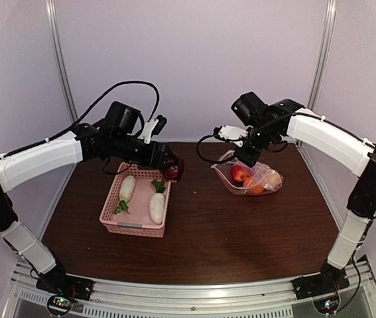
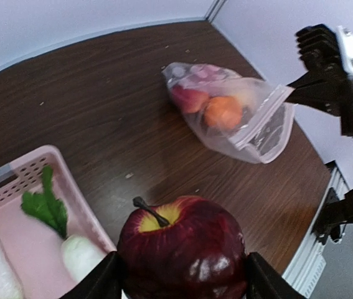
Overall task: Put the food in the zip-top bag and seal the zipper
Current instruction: Place the fake fruit in the zipper food storage bag.
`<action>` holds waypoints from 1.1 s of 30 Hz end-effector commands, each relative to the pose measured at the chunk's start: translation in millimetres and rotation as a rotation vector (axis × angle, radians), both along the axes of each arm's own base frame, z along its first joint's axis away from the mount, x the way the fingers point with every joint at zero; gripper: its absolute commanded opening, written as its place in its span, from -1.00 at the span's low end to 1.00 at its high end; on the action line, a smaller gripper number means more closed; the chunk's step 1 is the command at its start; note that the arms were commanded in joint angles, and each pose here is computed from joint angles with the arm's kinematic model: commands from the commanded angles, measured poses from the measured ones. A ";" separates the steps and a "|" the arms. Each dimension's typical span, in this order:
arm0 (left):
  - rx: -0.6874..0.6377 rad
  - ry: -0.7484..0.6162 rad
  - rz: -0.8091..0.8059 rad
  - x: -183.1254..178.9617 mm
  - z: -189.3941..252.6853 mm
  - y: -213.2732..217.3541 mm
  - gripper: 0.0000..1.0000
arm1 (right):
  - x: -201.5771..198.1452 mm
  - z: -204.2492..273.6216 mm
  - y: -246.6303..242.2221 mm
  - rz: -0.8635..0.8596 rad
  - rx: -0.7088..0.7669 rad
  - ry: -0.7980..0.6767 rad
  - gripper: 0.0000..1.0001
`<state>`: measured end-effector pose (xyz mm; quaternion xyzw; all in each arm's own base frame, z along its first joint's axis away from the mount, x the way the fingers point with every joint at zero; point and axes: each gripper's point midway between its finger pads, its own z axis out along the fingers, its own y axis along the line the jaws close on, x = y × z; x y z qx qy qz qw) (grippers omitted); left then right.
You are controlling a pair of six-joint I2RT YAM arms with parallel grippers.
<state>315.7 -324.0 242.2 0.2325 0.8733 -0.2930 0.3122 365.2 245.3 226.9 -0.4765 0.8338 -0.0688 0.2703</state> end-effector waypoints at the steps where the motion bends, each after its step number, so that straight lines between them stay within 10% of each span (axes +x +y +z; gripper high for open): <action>1: -0.345 -0.105 -0.108 3.4 54.7 -59.2 0.04 | 8.0 35.2 -0.4 -0.049 0.067 -0.088 -1.00; 9: -0.602 -0.073 -0.126 4.6 64.8 -100.3 -0.05 | 30.8 65.1 10.4 -0.118 0.211 -0.153 -1.00; 33: -0.740 0.069 -0.032 23.1 30.6 -167.4 -0.25 | 43.2 78.3 19.0 -0.215 0.356 -0.136 -1.00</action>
